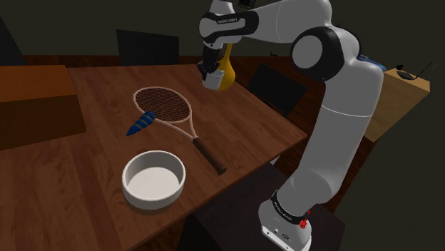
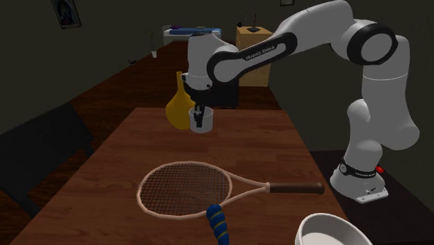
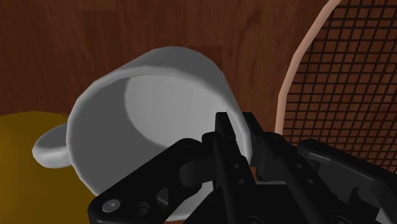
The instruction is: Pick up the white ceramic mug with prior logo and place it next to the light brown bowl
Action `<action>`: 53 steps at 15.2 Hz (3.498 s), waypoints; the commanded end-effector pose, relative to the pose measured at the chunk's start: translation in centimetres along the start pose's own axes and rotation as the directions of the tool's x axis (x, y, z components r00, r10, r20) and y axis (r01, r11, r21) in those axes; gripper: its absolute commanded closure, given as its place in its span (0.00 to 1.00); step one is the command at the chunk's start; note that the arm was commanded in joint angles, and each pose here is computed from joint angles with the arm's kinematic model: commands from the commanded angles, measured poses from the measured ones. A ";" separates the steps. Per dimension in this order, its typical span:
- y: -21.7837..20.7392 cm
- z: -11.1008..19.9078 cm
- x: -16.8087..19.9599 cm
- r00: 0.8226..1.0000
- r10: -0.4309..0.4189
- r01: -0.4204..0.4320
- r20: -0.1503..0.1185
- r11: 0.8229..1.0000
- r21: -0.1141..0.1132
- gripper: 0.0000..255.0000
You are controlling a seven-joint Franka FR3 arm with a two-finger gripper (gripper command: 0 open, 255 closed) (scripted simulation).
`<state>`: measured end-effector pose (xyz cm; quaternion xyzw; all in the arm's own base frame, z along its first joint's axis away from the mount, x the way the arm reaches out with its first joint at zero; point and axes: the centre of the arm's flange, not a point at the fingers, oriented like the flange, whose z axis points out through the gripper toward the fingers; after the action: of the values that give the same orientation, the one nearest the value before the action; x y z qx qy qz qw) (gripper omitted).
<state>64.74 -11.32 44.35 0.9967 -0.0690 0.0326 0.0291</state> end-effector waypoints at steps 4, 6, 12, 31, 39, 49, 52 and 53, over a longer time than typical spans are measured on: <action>0.1 -2.7 0.2 1.000 0.000 0.000 0.000 1.000 0.000 1.00; 0.2 -3.7 0.2 1.000 0.000 0.000 0.000 1.000 0.000 1.00; -3.3 -5.2 -1.4 1.000 0.000 0.000 0.000 1.000 0.000 1.00; -25.7 -7.2 -12.6 1.000 0.000 0.000 0.000 1.000 0.000 1.00; -35.1 -8.0 -17.3 1.000 0.000 0.000 0.000 1.000 0.000 1.00; -46.9 -9.1 -23.1 1.000 0.000 0.000 0.000 1.000 0.000 1.00; -50.4 -9.4 -24.9 1.000 0.000 0.000 0.000 1.000 0.000 1.00; -51.7 -9.5 -25.6 1.000 0.000 0.000 0.000 1.000 0.000 1.00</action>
<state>46.52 42.60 49.38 0.9967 -0.0682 0.0324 0.0292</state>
